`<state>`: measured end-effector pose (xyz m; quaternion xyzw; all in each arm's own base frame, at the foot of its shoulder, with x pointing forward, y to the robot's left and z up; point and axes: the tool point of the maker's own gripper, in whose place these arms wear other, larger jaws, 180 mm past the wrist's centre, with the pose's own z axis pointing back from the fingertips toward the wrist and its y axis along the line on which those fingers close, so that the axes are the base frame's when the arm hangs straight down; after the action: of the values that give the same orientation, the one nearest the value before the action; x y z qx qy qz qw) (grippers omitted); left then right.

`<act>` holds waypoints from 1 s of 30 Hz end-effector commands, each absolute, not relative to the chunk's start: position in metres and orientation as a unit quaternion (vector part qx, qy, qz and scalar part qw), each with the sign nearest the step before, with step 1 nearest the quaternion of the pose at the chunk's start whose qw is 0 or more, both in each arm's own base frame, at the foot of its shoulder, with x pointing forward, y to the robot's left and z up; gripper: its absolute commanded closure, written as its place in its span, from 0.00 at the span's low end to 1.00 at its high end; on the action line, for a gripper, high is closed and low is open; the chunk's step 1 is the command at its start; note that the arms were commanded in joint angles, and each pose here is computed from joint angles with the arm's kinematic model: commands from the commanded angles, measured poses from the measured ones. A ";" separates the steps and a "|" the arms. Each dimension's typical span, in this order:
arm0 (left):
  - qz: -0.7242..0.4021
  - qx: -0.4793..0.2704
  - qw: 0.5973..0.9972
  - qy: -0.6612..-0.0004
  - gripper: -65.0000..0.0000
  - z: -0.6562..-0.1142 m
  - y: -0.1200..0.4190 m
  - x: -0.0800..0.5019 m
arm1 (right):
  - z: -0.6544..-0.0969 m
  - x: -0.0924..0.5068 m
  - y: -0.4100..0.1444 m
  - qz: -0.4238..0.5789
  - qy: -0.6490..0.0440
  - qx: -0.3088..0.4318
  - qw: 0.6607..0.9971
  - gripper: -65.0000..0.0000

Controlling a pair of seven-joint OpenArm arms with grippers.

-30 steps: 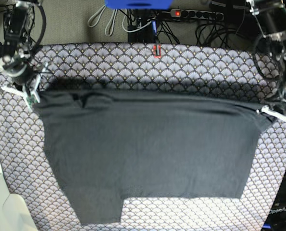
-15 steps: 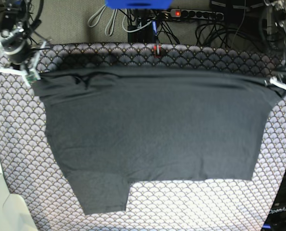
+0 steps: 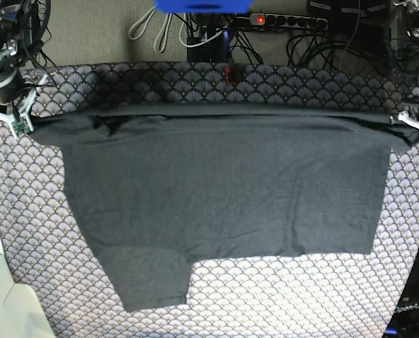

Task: Fold the T-shirt properly
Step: 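Pull the gripped edge away from the hem with both grippers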

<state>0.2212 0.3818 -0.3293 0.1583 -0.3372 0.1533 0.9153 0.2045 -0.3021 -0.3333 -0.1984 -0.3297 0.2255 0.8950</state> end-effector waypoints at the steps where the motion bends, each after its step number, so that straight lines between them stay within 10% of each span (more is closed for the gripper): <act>1: 0.147 0.181 0.904 -0.358 0.99 -0.313 0.391 0.228 | -0.321 0.209 -0.312 0.224 -0.336 -0.224 0.887 1.00; 30: 0.114 0.155 0.926 -0.324 0.99 -0.321 0.370 0.266 | -0.329 0.223 -0.294 0.275 -0.304 -0.217 0.886 1.00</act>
<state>0.2601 0.3585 -0.3377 0.1335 -0.3027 0.1137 0.9368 0.2200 -0.2891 -0.3372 -0.2035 -0.2967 0.2761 0.8913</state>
